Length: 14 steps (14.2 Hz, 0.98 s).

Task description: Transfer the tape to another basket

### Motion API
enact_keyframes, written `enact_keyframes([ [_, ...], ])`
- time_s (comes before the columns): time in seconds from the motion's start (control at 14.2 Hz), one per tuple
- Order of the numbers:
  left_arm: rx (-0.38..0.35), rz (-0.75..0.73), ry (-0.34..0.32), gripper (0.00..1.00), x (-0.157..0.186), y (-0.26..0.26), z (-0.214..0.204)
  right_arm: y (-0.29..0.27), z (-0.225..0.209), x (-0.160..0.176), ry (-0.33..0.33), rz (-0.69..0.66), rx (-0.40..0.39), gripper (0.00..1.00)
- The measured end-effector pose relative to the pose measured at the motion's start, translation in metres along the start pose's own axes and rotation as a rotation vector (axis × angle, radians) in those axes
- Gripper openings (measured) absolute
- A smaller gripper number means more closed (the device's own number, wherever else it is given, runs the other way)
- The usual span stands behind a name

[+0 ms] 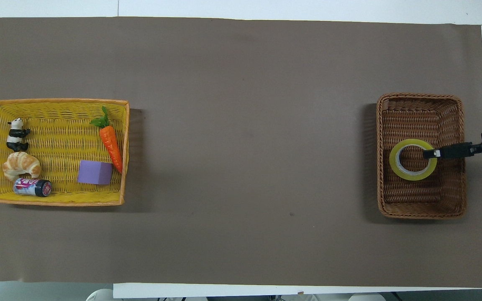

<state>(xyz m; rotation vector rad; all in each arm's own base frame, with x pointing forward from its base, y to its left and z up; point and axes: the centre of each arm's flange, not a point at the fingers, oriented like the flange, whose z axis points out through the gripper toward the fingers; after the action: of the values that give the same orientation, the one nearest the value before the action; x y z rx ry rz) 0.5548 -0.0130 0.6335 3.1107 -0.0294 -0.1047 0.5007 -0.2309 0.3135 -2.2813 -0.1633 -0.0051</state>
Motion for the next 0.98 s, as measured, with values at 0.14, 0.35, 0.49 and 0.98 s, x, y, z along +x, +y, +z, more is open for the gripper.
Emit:
enact_keyframes([
  [0.14, 0.000, 0.002, -0.012, 1.00, 0.004, 0.001, 0.003, 0.002, 0.000, -0.001, -0.004, 0.000, -0.012, 0.53],
  [0.35, 0.002, 0.006, -0.024, 1.00, 0.004, 0.003, 0.004, 0.002, -0.001, 0.000, -0.005, -0.003, -0.023, 0.58],
  [0.49, 0.003, 0.017, -0.028, 1.00, 0.003, 0.007, 0.005, 0.003, -0.001, 0.001, -0.001, -0.013, -0.038, 0.79],
  [0.98, 0.008, 0.050, -0.073, 1.00, 0.001, 0.025, 0.022, -0.009, -0.021, 0.017, -0.040, -0.155, -0.158, 1.00],
])
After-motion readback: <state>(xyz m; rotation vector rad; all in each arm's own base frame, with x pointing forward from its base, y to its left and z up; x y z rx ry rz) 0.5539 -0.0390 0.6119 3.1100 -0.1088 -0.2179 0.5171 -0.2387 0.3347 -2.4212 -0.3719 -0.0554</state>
